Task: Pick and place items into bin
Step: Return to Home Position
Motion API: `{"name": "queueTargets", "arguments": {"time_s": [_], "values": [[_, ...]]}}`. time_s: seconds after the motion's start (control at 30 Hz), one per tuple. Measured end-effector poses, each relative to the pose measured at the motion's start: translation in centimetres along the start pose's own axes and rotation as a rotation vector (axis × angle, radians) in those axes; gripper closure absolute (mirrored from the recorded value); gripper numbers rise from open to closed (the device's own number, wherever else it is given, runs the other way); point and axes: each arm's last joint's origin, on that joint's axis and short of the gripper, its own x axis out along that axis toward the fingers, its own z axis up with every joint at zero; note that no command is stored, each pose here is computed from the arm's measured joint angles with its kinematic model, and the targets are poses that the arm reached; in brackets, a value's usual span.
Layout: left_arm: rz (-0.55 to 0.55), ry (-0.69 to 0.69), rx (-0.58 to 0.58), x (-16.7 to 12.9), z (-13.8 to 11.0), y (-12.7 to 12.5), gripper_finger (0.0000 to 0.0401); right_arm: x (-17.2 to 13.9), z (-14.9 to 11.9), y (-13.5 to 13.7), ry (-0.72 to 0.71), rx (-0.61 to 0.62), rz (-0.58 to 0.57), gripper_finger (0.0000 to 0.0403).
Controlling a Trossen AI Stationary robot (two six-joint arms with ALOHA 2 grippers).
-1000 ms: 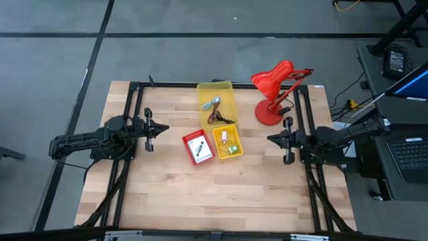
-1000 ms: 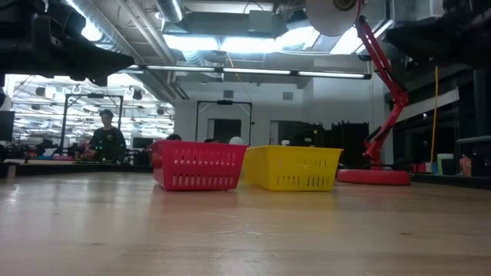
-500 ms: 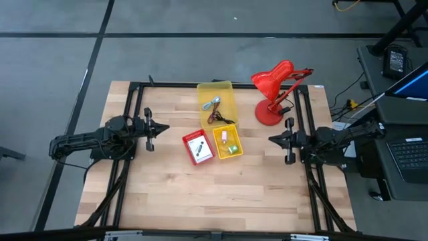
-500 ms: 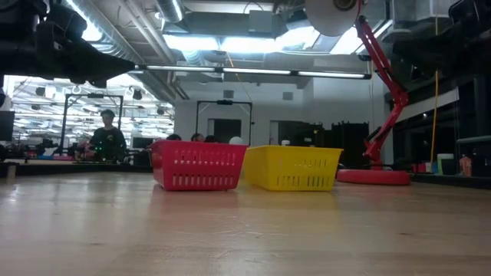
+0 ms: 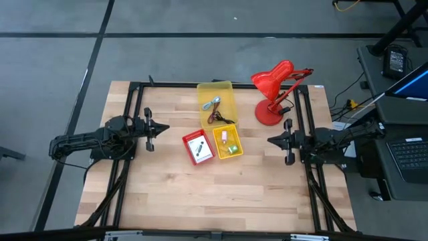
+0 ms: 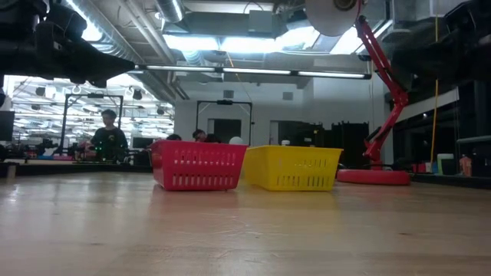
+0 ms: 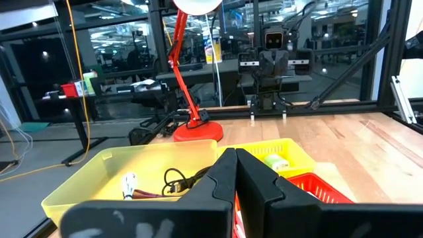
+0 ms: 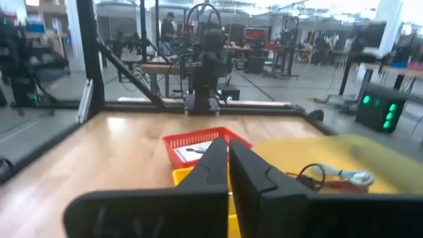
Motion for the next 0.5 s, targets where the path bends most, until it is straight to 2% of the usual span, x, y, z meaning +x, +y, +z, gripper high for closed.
{"name": "queueTargets", "arguments": {"time_s": [0.2,0.5], "values": [[0.0,0.0,0.0,0.0,0.0,0.0,0.0397,0.0,0.0,0.0,0.0,0.074,0.0,0.0403],[0.0,0.0,0.0,0.0,0.0,0.0,0.0397,0.0,0.01,0.0,-0.001,0.075,0.0,0.0402]]}}
